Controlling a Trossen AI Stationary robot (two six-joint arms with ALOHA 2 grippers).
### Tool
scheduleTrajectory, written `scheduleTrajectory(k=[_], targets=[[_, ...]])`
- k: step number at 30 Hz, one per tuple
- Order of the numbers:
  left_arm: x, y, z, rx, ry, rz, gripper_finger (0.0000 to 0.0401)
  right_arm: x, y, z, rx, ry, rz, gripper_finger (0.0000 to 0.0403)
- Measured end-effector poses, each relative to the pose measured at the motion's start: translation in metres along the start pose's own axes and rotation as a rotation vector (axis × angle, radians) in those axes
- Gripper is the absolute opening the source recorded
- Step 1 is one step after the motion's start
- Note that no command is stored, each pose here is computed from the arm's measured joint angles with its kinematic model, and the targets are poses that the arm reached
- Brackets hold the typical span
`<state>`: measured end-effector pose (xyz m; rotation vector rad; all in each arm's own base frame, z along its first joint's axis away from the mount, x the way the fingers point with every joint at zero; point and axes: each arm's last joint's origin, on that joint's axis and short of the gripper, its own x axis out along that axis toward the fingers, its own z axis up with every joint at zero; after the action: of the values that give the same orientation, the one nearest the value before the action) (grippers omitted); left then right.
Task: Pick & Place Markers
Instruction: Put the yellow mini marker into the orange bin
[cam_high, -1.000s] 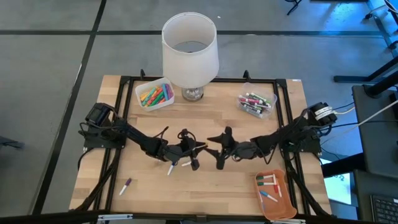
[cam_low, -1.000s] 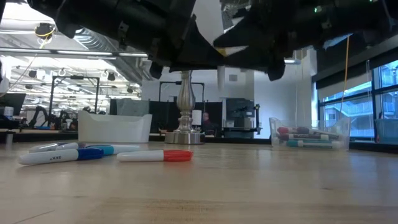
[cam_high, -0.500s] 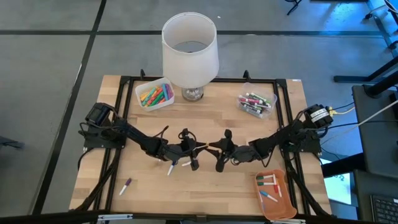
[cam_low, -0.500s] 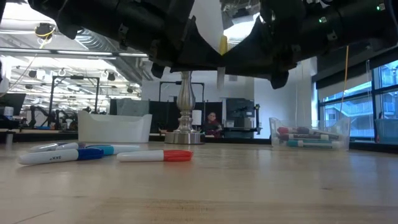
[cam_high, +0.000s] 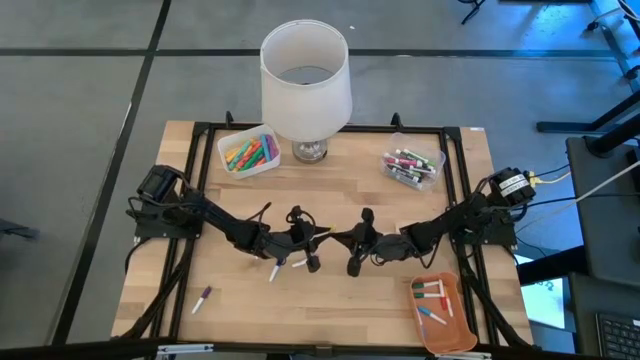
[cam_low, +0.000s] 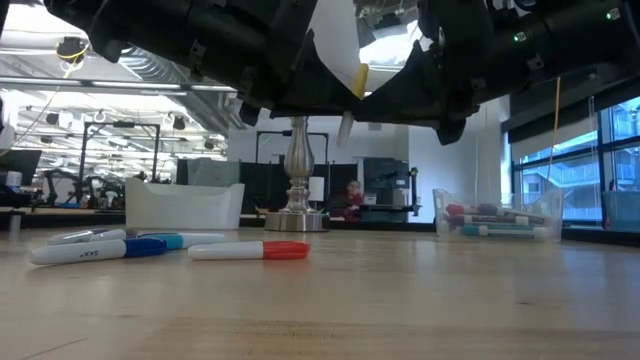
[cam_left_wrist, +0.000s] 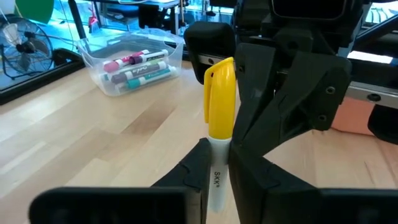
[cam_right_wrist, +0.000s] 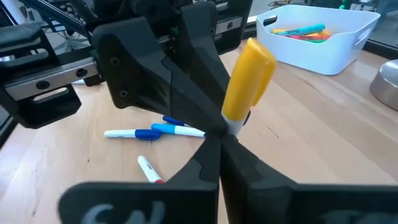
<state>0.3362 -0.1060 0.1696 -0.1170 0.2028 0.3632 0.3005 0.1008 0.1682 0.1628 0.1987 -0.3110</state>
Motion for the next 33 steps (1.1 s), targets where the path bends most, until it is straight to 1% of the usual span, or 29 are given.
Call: scheduleTrajectory(k=[11,19,23,28,33], targets=[[-0.0001,0.0000,-0.0002,0.001,0.001,0.003,0.0042,0.0001,0.0003,0.0003,-0.008,0.001,0.000,0.0001],[0.0000,-0.0001,-0.0002,0.002,0.002,0.004,0.0051,0.0001,0.0004,0.0003,-0.019,0.000,-0.001,0.0001],[0.0001,0.0004,-0.0005,0.009,0.006,0.022,0.0051,0.0002,0.0006,0.0007,-0.019,-0.001,-0.003,0.0001],[0.0001,0.0005,-0.0003,0.012,0.003,0.033,0.0060,0.0002,0.0006,0.0009,-0.023,-0.002,-0.005,0.0000],[0.0002,0.0011,-0.0006,0.023,0.006,0.042,0.0078,0.0004,0.0006,0.0004,-0.029,0.005,-0.005,0.0000]])
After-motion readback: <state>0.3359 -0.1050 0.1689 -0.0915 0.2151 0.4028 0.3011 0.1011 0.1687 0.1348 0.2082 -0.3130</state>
